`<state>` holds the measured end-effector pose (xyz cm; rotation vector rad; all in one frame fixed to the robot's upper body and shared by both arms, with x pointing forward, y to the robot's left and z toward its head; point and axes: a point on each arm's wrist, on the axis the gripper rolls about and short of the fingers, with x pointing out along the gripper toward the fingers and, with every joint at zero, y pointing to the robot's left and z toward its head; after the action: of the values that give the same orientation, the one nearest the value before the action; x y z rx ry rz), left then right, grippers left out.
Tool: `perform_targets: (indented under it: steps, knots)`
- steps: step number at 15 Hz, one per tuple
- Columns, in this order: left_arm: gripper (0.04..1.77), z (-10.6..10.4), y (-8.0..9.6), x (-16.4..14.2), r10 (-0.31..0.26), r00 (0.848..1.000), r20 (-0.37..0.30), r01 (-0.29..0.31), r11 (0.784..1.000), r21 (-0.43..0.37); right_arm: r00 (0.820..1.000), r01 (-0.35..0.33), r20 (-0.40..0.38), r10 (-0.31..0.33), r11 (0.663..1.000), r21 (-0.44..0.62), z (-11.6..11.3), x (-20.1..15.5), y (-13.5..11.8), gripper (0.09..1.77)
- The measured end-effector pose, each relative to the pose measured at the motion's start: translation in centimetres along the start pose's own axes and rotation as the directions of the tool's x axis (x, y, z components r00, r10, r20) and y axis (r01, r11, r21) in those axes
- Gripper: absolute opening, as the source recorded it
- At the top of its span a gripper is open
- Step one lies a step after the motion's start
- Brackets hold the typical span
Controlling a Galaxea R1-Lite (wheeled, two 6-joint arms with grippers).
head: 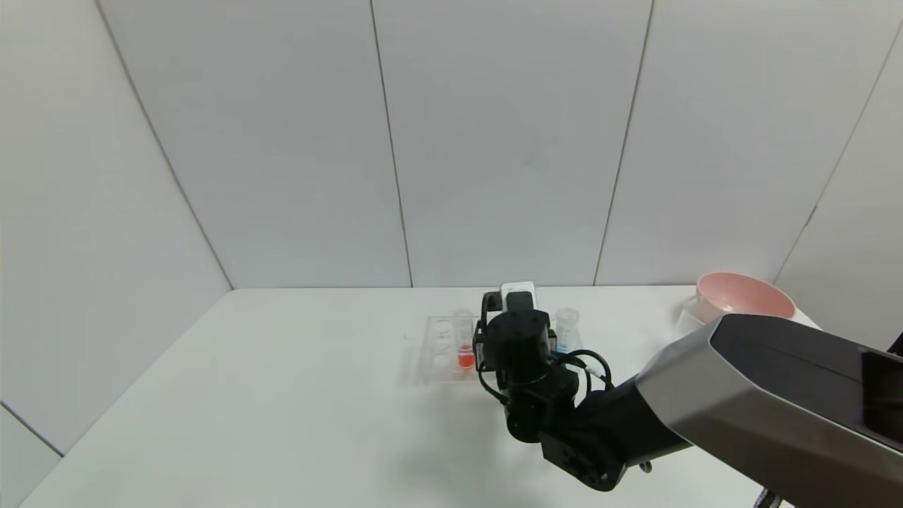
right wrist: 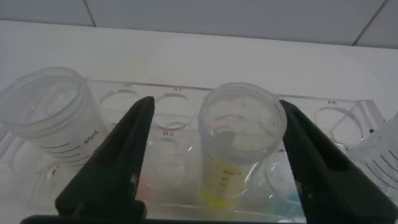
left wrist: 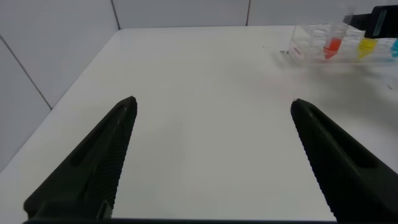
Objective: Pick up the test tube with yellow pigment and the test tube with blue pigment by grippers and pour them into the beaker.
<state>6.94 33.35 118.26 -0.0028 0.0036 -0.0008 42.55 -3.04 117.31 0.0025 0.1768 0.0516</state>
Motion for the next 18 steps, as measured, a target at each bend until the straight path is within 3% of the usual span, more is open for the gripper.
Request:
perform_targets:
  steps: [5,6,13,18]
  knots:
    - [1.76,0.0,0.0,0.0,0.000,1.000,0.000,0.000,1.000,0.000,1.000,0.001,0.004,-0.001,1.000,0.003,0.3,-0.2,-0.1,0.77]
    - [1.76,0.0,0.0,0.0,0.001,1.000,0.000,-0.001,1.000,0.000,1.000,0.003,0.003,-0.003,1.000,0.002,0.3,-0.3,-0.1,0.54]
    - [1.76,0.0,0.0,0.0,0.001,1.000,0.000,-0.001,1.000,0.000,1.000,-0.003,0.023,0.002,1.000,0.008,1.4,-1.0,0.0,0.57]
    - [1.76,0.0,0.0,0.0,0.001,1.000,0.000,-0.001,1.000,0.000,0.996,-0.017,0.083,0.017,1.000,0.003,4.7,-2.2,-0.3,0.57]
